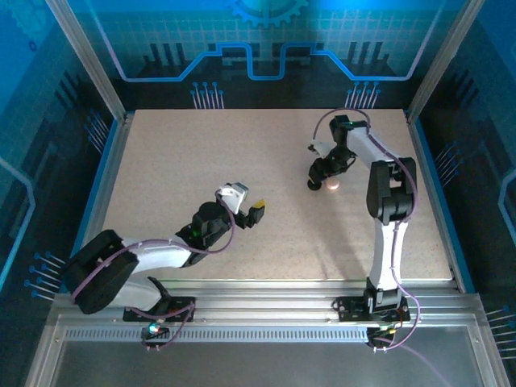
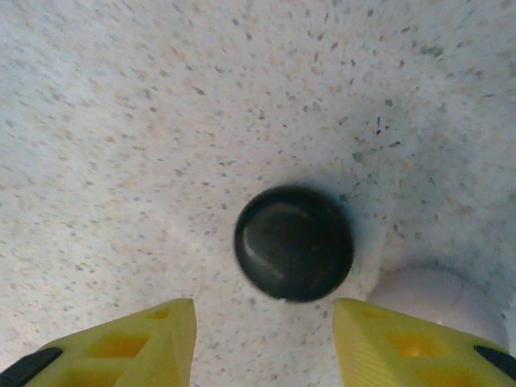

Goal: Insert wireless bluetooth earbuds into charging case

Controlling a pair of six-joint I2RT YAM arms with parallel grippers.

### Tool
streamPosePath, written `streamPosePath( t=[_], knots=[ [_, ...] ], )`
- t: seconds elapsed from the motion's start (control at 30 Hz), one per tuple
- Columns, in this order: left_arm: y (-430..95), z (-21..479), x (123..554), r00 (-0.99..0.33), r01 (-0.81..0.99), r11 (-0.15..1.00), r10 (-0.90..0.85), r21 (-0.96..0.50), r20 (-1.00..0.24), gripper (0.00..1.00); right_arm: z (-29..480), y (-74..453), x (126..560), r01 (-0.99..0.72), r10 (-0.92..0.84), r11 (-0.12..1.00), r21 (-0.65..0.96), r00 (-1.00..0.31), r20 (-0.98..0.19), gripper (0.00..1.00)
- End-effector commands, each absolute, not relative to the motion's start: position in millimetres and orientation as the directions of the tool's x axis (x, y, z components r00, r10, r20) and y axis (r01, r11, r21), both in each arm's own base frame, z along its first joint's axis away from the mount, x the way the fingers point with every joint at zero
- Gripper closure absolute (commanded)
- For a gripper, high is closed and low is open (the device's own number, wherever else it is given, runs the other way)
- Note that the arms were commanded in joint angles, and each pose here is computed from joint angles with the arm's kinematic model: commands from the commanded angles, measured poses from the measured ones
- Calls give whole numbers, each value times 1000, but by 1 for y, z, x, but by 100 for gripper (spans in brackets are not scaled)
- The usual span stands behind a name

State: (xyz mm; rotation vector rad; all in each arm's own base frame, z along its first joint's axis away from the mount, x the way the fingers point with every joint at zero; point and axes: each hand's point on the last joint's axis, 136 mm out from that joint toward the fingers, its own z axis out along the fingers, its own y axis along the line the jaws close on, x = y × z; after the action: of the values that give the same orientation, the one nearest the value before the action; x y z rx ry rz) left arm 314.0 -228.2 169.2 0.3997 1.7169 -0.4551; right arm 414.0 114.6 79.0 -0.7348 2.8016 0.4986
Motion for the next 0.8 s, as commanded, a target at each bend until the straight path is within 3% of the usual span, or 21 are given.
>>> streamPosePath(
  t=[0.0,0.2,0.3,0.43,0.47,0.5,0.77],
  knots=[
    [-203,168,322,-267,409,904,-13,-125,-964,12,114,112,422,-483,-348,850,211,-815,-464,51],
    [-145,173,337,-343,231,966,-35,-120,-939,9,111,90,405,-389,-212,906,167,-758,-617,48],
    [-106,173,343,-349,73,993,-64,-95,-935,1,105,75,399,-334,-164,933,137,-730,-663,43],
    [-68,164,343,-354,-87,992,-116,-91,-928,1,95,51,392,-222,-79,968,115,-709,-701,35],
    [-62,162,343,-354,-113,990,-116,-81,-928,1,94,48,389,-207,-68,972,110,-698,-713,7],
    [-51,160,342,-354,-158,984,-130,-78,-926,1,95,44,387,-193,-60,976,100,-683,-728,0],
    [2,159,331,-318,-311,950,-65,39,-946,1,94,19,367,-109,-53,994,15,-590,-806,0]
  ],
)
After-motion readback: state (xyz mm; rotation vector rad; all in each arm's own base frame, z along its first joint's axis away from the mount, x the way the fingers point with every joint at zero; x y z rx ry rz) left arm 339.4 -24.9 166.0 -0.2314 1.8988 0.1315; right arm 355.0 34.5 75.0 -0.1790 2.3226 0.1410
